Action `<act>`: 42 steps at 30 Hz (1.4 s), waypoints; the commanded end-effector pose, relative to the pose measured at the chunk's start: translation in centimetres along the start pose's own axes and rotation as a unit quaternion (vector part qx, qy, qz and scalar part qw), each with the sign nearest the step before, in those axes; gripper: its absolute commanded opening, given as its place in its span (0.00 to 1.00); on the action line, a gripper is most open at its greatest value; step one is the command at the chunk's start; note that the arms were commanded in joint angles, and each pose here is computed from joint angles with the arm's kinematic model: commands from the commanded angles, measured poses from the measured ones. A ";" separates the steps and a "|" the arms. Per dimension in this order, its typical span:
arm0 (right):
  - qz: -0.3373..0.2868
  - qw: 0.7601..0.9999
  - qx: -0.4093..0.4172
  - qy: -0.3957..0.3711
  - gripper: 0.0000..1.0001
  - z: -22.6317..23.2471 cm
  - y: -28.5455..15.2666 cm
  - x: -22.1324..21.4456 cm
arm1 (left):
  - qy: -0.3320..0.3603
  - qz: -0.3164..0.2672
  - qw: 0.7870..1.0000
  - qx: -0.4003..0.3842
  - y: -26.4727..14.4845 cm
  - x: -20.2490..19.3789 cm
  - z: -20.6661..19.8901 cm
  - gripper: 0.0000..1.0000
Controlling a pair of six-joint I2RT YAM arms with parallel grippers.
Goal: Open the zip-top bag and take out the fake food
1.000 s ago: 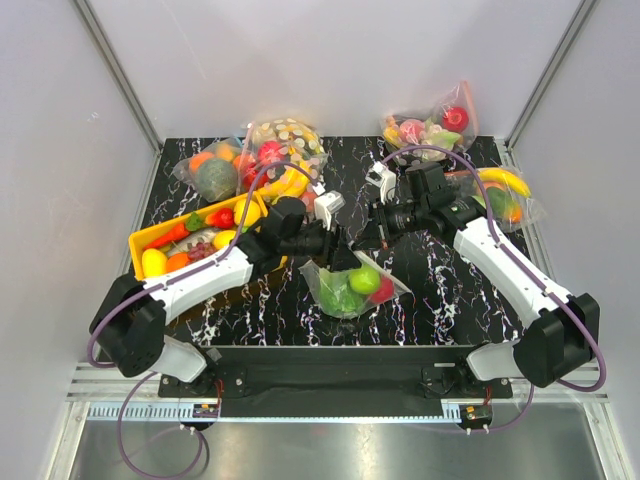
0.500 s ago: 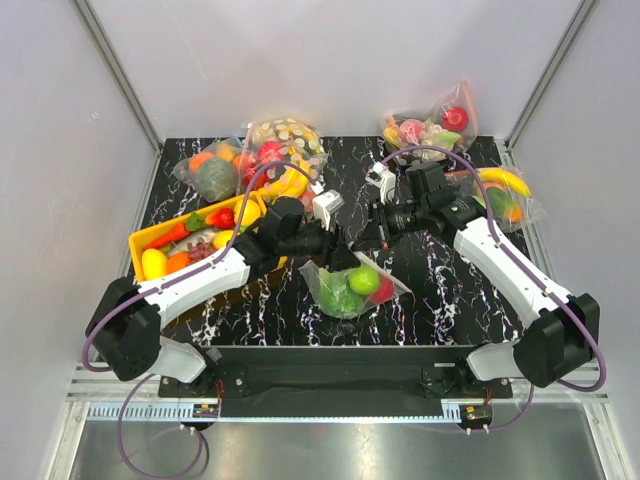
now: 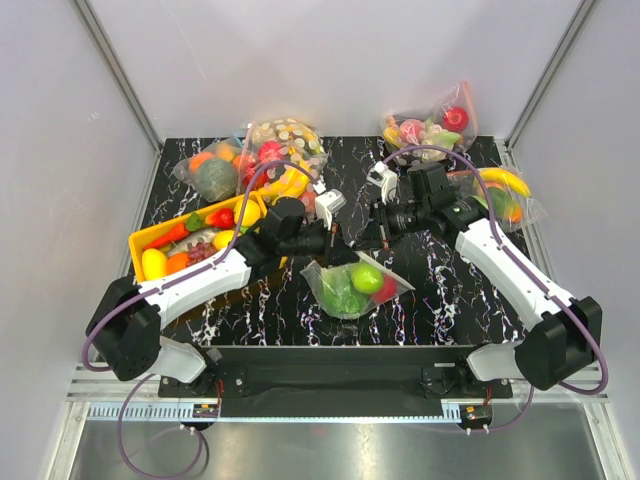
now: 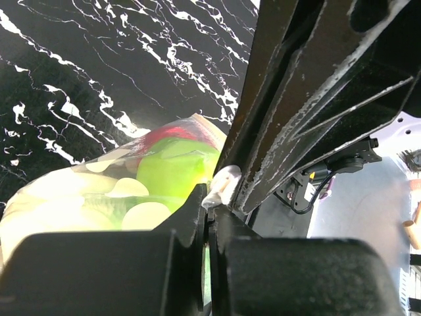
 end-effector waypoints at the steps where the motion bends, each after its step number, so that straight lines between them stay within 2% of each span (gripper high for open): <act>1: -0.018 1.000 -0.002 -0.021 0.00 1.3 -1.1 0.8 | 0.031 -0.051 0.998 -0.029 -0.2 1.8 -1.5 0.00; 16: 0.015 0.999 -0.025 -0.017 0.00 1.0 -1.3 -1.4 | 0.018 -0.077 0.997 -0.001 -0.1 2.6 -1.2 0.00; 23: 0.027 0.999 -0.030 -0.009 0.00 0.6 -0.9 -2.5 | 0.014 -0.110 0.993 0.043 -0.4 3.6 -0.4 0.00; 42: 0.046 0.995 -0.088 -0.004 0.00 -0.7 -0.6 -4.6 | 0.031 -0.140 0.980 0.138 -2.5 7.5 2.3 0.00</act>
Point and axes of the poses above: each gripper's point midway between its finger pads, its own y axis out along the fingers, its own z axis along the line the jaws close on, x = y × z, the point moved 9 cm from there along -y, back along the fingers, and after that the axes turned 15 degrees about -y, right-handed, at the moved point
